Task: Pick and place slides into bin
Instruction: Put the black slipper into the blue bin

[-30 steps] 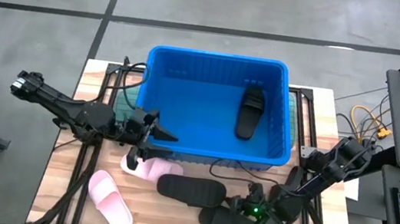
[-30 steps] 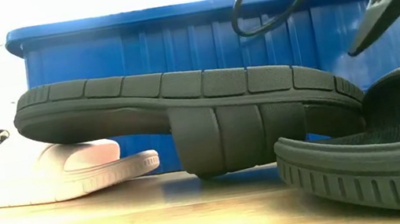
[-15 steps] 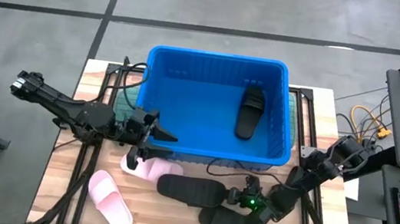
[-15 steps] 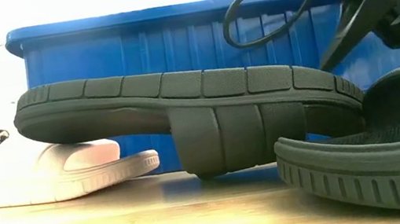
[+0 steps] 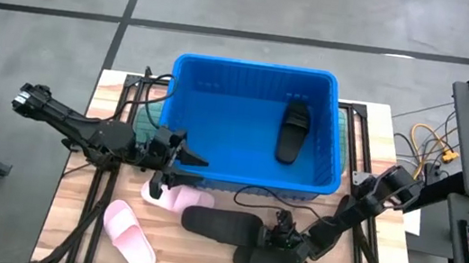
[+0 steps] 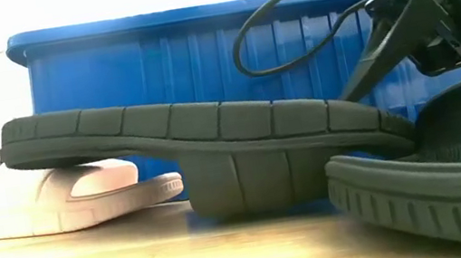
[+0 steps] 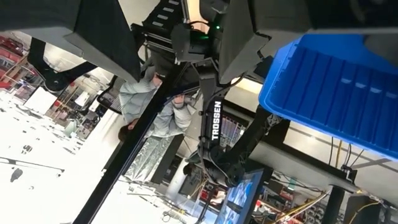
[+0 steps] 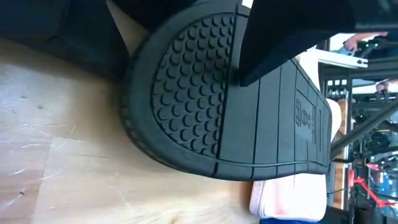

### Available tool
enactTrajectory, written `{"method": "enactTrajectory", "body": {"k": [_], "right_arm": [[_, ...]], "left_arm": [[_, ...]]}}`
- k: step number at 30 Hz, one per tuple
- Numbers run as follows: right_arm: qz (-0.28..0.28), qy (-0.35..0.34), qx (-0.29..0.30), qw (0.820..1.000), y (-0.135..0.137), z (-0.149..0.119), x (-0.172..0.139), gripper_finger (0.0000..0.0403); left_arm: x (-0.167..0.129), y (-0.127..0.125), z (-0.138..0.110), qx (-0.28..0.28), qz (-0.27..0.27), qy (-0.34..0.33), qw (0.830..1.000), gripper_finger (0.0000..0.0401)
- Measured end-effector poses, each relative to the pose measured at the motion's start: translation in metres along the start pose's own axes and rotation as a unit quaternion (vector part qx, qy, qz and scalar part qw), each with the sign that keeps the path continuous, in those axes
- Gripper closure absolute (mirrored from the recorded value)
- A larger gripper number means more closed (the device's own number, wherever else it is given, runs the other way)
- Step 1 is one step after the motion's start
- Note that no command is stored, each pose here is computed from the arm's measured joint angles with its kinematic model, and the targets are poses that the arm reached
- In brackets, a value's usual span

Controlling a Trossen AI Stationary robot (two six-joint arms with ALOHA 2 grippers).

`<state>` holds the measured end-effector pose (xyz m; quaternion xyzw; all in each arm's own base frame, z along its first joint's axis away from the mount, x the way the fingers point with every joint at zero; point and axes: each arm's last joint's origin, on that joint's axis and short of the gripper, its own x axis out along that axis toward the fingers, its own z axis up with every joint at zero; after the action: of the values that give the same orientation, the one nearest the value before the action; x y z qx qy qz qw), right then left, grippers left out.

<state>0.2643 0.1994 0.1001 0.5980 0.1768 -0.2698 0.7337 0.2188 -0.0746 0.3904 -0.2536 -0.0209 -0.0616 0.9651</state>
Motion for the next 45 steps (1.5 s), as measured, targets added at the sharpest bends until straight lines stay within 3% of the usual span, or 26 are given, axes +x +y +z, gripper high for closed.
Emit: {"method": "enactTrajectory", "body": {"k": [4, 12, 22, 28, 35, 45], "right_arm": [[-0.002, 0.004, -0.005, 1.0, 0.0, 0.0, 0.0, 0.0178], [0.011, -0.006, -0.015, 1.0, 0.007, 0.001, -0.003, 0.0367], [0.081, -0.007, -0.055, 0.995, 0.052, 0.023, -0.044, 0.0371], [0.128, 0.001, -0.1, 0.987, 0.081, 0.05, -0.096, 0.0372], [0.138, 0.012, -0.166, 0.976, 0.114, 0.085, -0.164, 0.0374], [0.236, 0.013, -0.256, 0.937, 0.177, 0.107, -0.235, 0.0374]], "left_arm": [[0.0, 0.0, 0.0, 0.0, 0.001, 0.0, 1.0, 0.0197], [0.0, 0.001, -0.001, 0.001, 0.007, -0.001, 1.0, 0.0197], [0.0, 0.001, -0.001, 0.018, 0.009, -0.002, 1.0, 0.0197], [0.0, 0.001, -0.001, 0.03, 0.008, -0.004, 1.0, 0.0197], [0.0, 0.001, 0.0, 0.034, 0.009, -0.005, 0.999, 0.0197], [0.0, 0.002, 0.0, 0.04, 0.01, -0.008, 0.999, 0.0197]]}}
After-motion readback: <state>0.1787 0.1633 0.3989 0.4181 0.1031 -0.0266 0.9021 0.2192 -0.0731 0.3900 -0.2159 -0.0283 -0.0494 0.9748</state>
